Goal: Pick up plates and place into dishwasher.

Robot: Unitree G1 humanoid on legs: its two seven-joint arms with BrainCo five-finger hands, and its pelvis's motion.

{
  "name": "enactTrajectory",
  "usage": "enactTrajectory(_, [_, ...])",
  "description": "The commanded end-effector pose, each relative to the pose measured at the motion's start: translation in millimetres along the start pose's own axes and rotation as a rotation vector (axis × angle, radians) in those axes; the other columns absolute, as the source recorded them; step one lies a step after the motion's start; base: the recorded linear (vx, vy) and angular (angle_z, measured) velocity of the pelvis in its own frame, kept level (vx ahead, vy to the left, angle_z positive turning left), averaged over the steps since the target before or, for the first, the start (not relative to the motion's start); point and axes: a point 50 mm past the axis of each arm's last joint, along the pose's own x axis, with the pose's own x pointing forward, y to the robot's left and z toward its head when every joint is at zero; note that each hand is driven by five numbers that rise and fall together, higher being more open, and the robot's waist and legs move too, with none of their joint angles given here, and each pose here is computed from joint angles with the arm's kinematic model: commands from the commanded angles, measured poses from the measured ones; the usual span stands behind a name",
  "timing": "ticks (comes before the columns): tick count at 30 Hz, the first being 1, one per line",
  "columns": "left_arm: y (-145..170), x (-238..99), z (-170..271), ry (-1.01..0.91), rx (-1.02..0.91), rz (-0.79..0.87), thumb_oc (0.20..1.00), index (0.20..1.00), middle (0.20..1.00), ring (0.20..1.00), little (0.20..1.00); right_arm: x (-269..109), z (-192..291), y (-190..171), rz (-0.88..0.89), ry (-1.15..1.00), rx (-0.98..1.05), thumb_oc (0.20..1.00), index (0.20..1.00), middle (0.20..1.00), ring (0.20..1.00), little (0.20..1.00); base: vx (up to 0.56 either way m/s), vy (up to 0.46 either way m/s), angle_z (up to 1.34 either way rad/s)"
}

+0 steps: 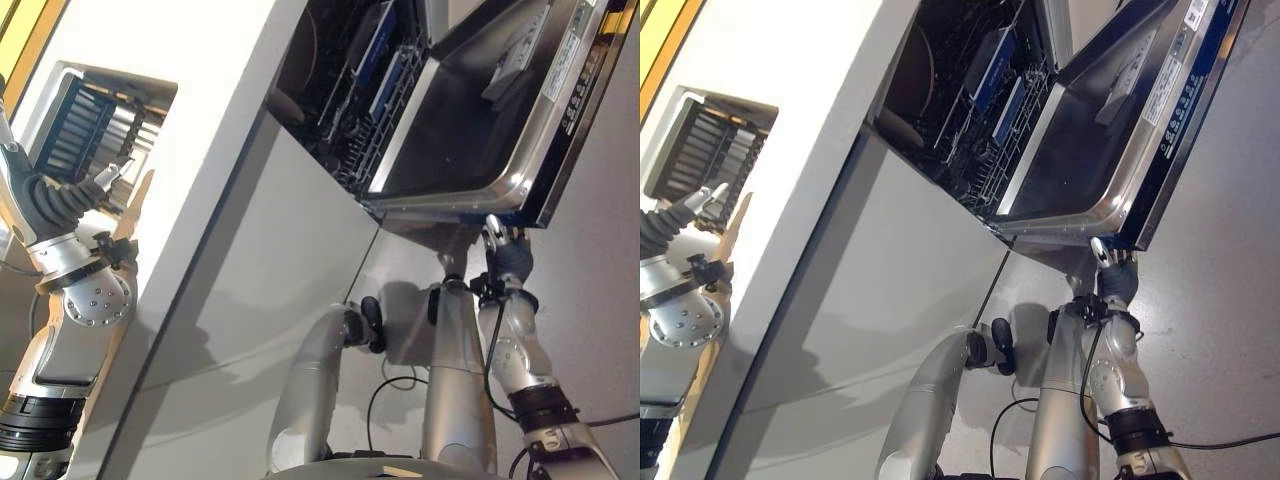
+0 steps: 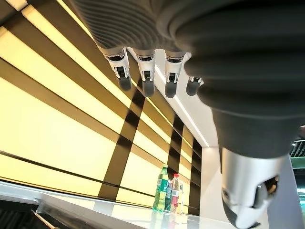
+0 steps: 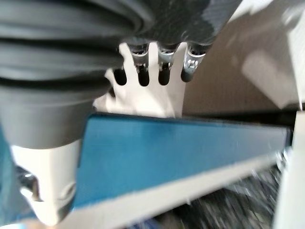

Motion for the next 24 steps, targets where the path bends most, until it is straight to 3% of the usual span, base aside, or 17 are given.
enactTrajectory(1, [-35.1,-60.3,-11.2,0.242,-0.134,-0.163,1.000,1.000,1.000,1.000,1.000,24.5,75.1,90.2,0.440,-0.323,-0.020,1.000,1.000,1.000,1.000,1.000,0.04,0.041,-0.07])
enactTrajectory(9, [-25.2,-59.2,-23.1,0.298,-0.134,-0.096,1.000,1.000,1.000,1.000,1.000,-3.0,97.0,146.1,0.753,-0.515,-0.153,1.000,1.000,1.000,1.000,1.000,-0.01,0.093,0.06])
enactTrajectory(24, [-11.1,-69.2,-39.9,0.337,-0.072,-0.167,1.000,1.000,1.000,1.000,1.000,-6.0,85.0,156.4,0.744,-0.441,-0.146,1.000,1.000,1.000,1.000,1.000,0.07,0.040,0.13])
